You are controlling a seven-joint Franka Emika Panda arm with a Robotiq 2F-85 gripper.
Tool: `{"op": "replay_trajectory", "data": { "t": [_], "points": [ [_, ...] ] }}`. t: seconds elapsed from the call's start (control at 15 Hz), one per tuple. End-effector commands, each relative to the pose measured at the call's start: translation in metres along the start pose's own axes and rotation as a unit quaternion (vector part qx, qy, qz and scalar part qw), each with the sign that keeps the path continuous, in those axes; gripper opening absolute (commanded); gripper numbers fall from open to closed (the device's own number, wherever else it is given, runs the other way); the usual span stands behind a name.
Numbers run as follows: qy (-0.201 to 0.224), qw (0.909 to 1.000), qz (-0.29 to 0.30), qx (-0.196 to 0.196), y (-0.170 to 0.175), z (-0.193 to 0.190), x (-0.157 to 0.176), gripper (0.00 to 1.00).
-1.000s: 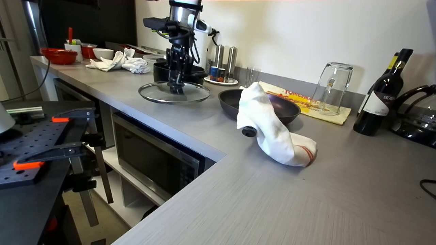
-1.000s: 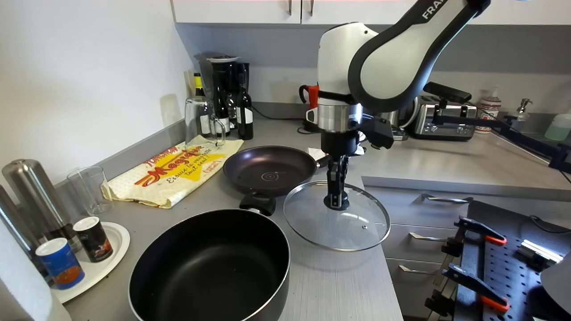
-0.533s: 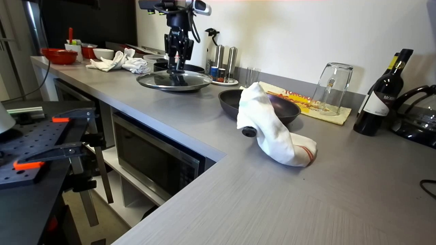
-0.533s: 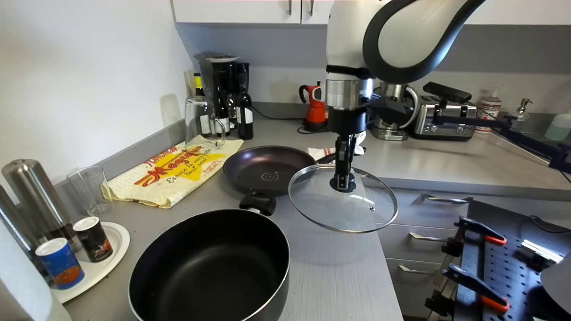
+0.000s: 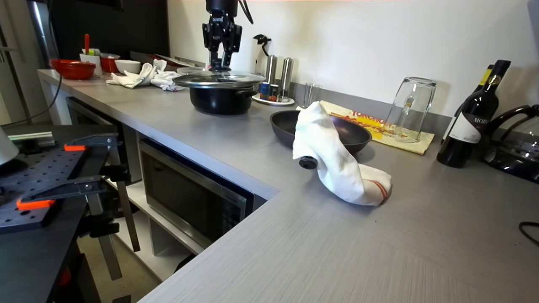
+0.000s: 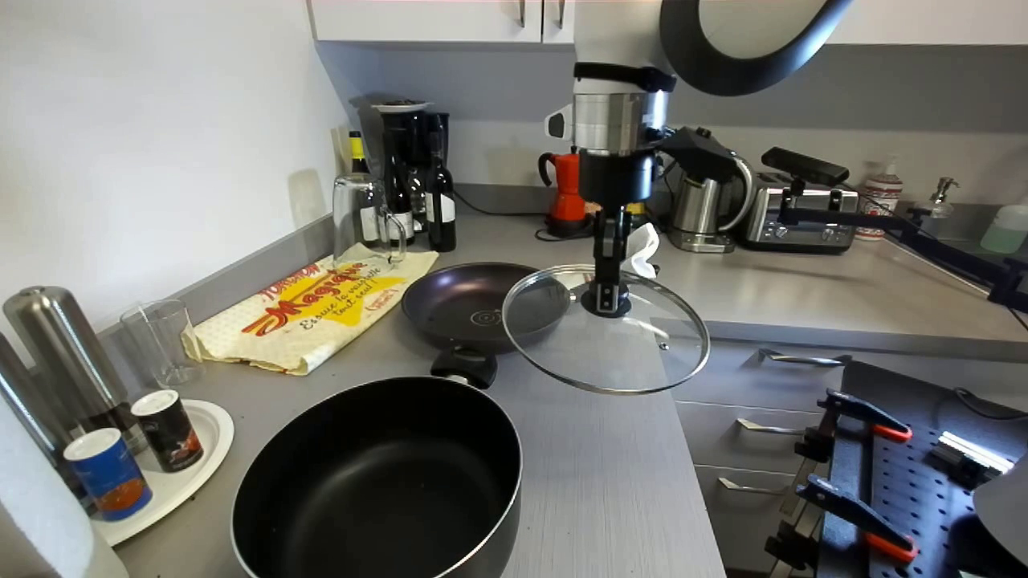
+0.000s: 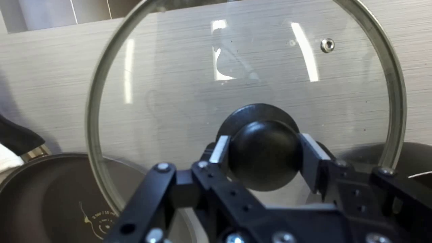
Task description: Put the glass lid on the black pot.
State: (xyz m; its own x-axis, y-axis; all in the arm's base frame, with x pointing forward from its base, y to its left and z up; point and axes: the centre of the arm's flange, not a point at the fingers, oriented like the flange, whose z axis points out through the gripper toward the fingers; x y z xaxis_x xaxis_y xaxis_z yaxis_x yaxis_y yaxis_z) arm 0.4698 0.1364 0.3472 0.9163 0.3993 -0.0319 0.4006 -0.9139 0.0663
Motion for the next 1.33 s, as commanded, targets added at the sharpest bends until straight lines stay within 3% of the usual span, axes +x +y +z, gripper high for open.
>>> {"op": "replay_trajectory", "data": {
  "t": [0.0, 0.47, 1.27],
  "points": [
    [-0.003, 0.9995, -0.023, -0.024, -0.021, -0.024, 0.028, 0.26],
    [-0.006, 0.9964, -0.075, -0.038, -0.06, -0.03, 0.071, 0.26],
    [-0.027, 0.9883, -0.139, -0.057, -0.113, -0.024, 0.115, 0.26]
  ]
}}
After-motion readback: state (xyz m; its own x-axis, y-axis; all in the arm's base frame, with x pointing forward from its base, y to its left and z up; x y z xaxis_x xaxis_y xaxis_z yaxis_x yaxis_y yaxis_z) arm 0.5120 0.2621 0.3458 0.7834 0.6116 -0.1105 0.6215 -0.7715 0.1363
